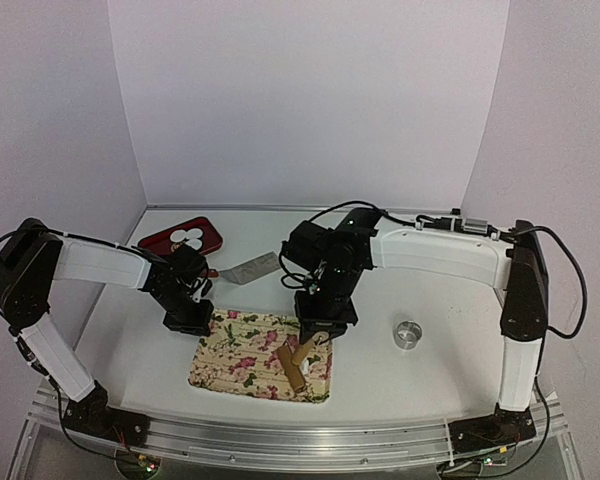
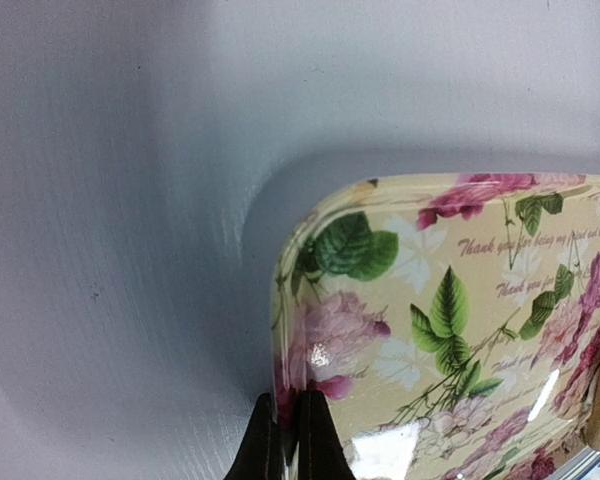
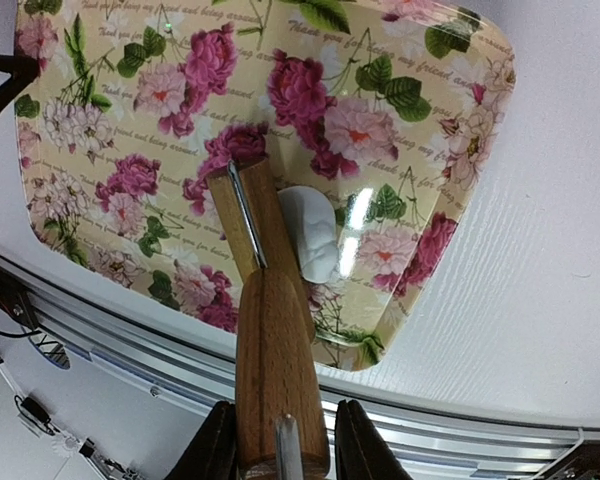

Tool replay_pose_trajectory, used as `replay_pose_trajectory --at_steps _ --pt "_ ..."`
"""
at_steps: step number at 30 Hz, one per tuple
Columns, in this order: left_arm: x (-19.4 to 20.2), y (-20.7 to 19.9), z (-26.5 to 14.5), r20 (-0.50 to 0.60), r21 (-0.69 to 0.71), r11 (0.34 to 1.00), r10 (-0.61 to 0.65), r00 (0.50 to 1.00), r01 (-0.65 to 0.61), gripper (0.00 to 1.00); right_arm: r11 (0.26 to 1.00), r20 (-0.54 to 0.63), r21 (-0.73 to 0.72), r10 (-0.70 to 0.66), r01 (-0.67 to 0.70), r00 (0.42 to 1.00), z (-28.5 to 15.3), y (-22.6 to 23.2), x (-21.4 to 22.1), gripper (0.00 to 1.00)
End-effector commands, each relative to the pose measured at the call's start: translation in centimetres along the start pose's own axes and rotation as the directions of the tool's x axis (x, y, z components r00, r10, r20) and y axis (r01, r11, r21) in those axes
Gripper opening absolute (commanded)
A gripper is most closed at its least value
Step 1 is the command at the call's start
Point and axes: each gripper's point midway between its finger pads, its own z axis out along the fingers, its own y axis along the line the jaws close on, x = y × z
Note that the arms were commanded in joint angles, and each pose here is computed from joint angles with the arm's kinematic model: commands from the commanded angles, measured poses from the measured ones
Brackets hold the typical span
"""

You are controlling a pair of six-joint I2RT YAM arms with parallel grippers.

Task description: Roll out the dumpling wrappers from the dough

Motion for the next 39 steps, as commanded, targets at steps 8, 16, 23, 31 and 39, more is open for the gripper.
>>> replay_pose_trajectory --at_steps 8,16,23,31,39 --pt "-0.3 2.5 -0.4 0.02 -0.079 0.997 -0.01 1.0 0.011 0.0 0.963 -0.057 0.254 0.112 -0.094 0.992 2.8 -9.0 1.8 0.0" --pt "-0.4 3.0 -0.4 0.018 -0.075 0.997 -0.023 1.0 0.024 0.0 0.97 -0.061 0.193 0.165 -0.151 0.984 3.2 -9.9 1.8 0.0" --pt "-0.6 3.3 -0.3 0.017 -0.071 0.997 -0.035 0.999 0.036 0.0 0.971 -0.078 0.13 0.214 -0.203 0.974 3.9 -10.9 2.0 0.0" --pt "-0.7 3.6 -0.4 0.018 -0.066 0.997 -0.044 0.999 0.045 0.0 0.964 -0.072 0.103 0.252 -0.244 0.965 3.4 -12.2 2.0 0.0" --pt "-0.7 3.8 -0.4 0.016 -0.066 0.996 -0.052 0.999 0.053 0.0 0.96 -0.059 0.088 0.272 -0.267 0.96 2.7 -12.9 2.0 0.0"
